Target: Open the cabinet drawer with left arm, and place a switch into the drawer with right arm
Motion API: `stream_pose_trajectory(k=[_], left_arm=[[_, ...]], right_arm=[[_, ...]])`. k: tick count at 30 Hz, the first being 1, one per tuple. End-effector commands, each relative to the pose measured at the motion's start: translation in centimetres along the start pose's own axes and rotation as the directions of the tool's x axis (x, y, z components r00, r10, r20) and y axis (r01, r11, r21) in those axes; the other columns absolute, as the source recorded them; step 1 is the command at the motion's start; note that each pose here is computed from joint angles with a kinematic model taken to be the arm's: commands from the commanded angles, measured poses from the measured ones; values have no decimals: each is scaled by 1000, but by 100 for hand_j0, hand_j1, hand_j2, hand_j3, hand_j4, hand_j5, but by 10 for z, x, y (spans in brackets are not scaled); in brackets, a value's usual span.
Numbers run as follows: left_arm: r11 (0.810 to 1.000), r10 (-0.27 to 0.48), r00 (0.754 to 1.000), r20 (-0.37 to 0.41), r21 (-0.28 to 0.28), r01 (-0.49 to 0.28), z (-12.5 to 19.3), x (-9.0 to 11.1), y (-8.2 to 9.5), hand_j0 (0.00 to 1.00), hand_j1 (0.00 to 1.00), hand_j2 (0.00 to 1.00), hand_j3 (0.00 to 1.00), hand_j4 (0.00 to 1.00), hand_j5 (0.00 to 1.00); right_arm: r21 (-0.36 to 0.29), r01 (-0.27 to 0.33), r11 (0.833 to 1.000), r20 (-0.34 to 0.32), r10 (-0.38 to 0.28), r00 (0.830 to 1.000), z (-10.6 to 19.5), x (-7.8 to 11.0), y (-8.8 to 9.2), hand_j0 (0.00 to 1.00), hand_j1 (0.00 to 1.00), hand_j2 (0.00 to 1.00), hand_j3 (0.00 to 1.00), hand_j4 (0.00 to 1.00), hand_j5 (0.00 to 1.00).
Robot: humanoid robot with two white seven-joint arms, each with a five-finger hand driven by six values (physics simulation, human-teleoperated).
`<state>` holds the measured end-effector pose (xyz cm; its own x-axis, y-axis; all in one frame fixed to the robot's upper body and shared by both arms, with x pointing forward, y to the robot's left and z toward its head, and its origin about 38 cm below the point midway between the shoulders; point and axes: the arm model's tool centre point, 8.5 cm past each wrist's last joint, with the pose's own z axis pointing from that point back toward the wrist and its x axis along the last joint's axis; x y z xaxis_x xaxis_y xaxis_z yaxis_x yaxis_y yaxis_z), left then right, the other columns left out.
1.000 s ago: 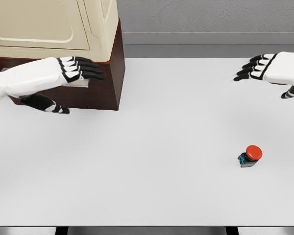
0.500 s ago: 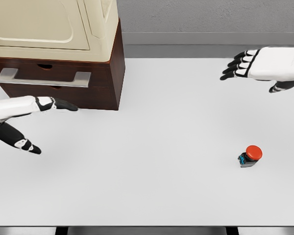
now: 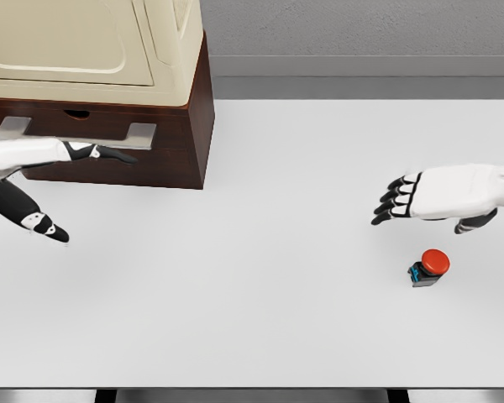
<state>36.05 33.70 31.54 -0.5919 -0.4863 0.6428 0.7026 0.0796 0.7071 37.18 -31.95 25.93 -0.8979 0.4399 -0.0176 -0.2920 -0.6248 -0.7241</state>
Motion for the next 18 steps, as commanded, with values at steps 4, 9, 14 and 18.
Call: stream_pose_trajectory(k=[4, 9, 14, 18], left_arm=[[999, 35, 983, -177, 13, -33, 0, -18, 1, 100, 100, 100, 100, 100, 100], [999, 11, 975, -220, 38, -3, 8, -17, 14, 100, 100, 100, 100, 100, 100], [997, 35, 963, -268, 75, -16, 18, -29, 23, 100, 100, 100, 100, 100, 100], [996, 15, 945, -326, 85, 14, 4, -45, 27, 100, 100, 100, 100, 100, 100]], right_arm=[[47, 8, 999, -29, -6, 1000, 9, -1, 15, 100, 100, 100, 100, 100, 100], [79, 3, 997, 4, -4, 1000, 0, 9, 24, 100, 100, 100, 100, 100, 100], [95, 12, 995, 25, -14, 1000, -6, 13, 30, 100, 100, 100, 100, 100, 100], [110, 8, 994, 15, -10, 1000, -3, 12, 34, 100, 100, 100, 100, 100, 100]])
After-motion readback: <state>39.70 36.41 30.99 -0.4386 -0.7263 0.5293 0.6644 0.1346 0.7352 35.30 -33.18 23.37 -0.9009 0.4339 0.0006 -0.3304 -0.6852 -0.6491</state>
